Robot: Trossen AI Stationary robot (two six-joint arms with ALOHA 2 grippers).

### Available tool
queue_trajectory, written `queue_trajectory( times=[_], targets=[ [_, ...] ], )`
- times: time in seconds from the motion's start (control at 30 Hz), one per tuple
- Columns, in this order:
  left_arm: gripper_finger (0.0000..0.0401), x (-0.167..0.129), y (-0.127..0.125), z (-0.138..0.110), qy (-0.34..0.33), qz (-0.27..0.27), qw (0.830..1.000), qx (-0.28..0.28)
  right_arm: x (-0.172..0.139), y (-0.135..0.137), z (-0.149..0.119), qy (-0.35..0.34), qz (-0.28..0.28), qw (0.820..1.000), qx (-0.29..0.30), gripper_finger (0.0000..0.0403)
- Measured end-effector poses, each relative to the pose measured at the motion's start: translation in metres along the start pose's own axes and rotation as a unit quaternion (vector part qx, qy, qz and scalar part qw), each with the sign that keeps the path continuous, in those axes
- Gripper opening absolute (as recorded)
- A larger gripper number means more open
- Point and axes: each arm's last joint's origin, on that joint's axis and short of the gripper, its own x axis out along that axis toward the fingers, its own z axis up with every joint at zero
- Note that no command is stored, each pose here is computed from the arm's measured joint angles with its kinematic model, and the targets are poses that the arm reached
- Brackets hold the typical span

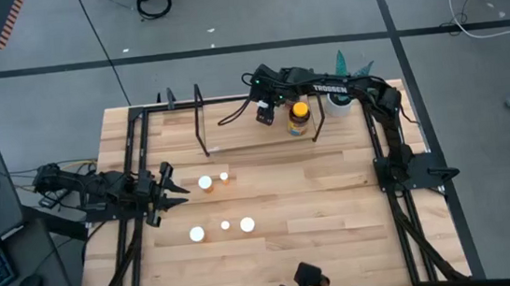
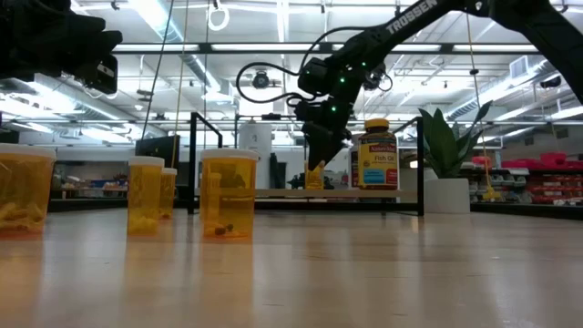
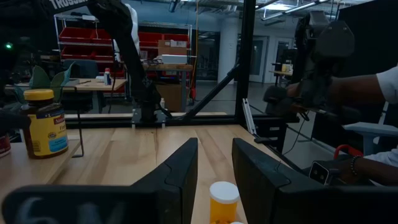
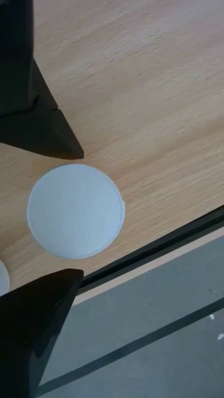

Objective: Pick and place medicine bottles onto shelf by color
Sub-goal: Put the large orange bottle on the shelf

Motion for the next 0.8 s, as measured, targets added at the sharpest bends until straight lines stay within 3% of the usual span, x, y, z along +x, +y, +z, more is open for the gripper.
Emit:
queue_trajectory(
  times=[0.13,0.47,0.8],
  targets=[
    [0.0107,0.0,0.0,0.0,0.0,0.0,1.0,0.0,-0.007,0.005,0.005,-0.001,0.003,1.0,-0.007,0.0324],
    [0.0107,0.0,0.0,0.0,0.0,0.0,1.0,0.0,-0.028,0.01,0.033,-0.081,-0.011,0.996,-0.017,0.0329],
    [0.0107,0.0,0.0,0.0,0.0,0.0,1.0,0.0,0.002,-0.005,0.023,-0.04,-0.019,0.999,-0.007,0.0327]
  ],
)
